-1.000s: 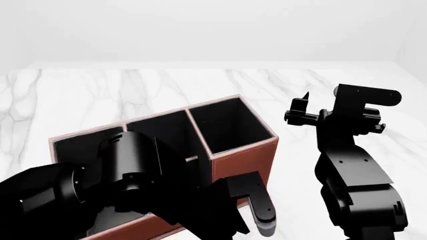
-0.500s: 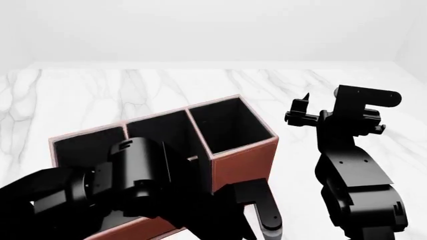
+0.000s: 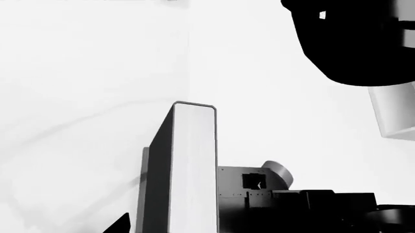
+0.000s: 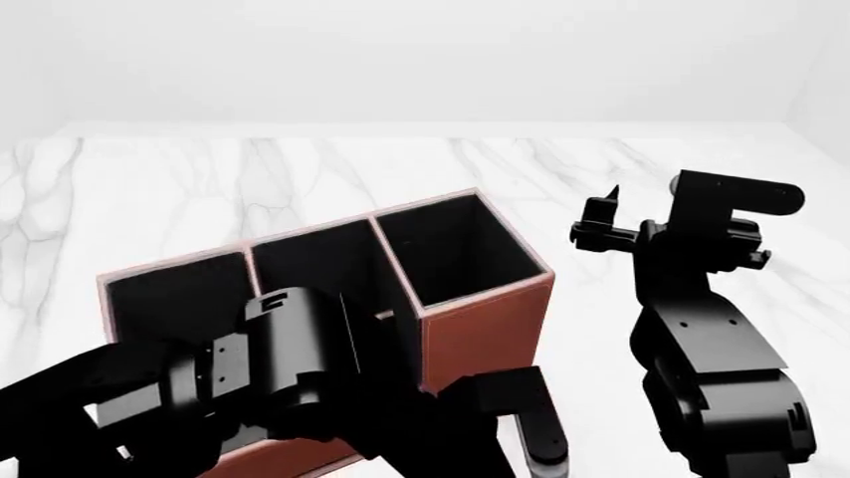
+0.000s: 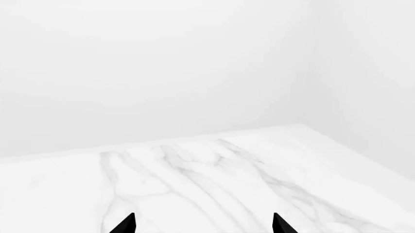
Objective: Pick up the book and place it in the left compartment of the caddy.
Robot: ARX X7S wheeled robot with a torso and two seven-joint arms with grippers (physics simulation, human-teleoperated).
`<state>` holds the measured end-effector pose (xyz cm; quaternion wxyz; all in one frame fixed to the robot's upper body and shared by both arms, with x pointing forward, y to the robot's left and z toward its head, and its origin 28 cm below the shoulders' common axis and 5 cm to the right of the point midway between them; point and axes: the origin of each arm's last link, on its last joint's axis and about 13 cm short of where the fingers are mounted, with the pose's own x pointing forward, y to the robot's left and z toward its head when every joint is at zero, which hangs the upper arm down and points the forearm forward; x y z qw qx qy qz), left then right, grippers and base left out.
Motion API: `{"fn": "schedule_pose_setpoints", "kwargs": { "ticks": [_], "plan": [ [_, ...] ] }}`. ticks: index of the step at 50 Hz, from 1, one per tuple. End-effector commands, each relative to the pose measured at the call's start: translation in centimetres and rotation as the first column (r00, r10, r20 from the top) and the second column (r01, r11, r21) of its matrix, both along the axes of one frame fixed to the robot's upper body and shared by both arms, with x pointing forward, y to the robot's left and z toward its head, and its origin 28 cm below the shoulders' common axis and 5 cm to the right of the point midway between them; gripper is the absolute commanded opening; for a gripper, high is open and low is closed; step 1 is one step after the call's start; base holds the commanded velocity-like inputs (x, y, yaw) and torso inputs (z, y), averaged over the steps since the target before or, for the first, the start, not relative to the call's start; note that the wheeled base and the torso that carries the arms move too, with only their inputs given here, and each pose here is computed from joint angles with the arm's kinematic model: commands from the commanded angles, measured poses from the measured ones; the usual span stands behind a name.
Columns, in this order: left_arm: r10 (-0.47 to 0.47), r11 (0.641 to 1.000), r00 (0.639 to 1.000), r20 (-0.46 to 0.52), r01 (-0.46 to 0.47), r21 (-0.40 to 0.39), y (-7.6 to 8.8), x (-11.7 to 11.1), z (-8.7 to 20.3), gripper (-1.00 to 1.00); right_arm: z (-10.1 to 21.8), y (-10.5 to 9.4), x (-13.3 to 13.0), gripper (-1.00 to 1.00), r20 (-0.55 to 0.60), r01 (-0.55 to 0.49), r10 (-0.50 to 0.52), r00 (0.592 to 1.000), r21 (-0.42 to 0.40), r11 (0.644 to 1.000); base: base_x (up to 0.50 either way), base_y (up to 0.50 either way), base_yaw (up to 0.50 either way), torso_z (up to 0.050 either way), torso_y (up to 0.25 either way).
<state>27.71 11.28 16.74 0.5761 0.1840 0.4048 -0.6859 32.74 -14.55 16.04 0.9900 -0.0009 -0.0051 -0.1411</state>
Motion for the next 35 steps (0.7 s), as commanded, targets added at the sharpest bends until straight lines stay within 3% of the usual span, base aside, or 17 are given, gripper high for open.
{"fn": "schedule_pose_setpoints", "kwargs": {
  "ticks": [1, 35],
  "plan": [
    [-0.02, 1.0, 1.0, -0.018, 0.02, -0.011, -0.4, 0.1, -0.6, 1.0, -0.1, -0.1, 0.0, 1.0, -0.001, 0.001, -0.001, 1.0, 0.005, 1.0, 0.0, 0.0, 0.0, 0.0, 0.0],
    [0.001, 1.0, 0.994, -0.113, -0.002, -0.006, -0.6, 1.1, -3.7, 1.0, -0.1, -0.2, -0.1, 1.0, 0.006, -0.001, 0.001, 1.0, 0.022, 1.0, 0.0, 0.0, 0.0, 0.0, 0.0]
  ]
}}
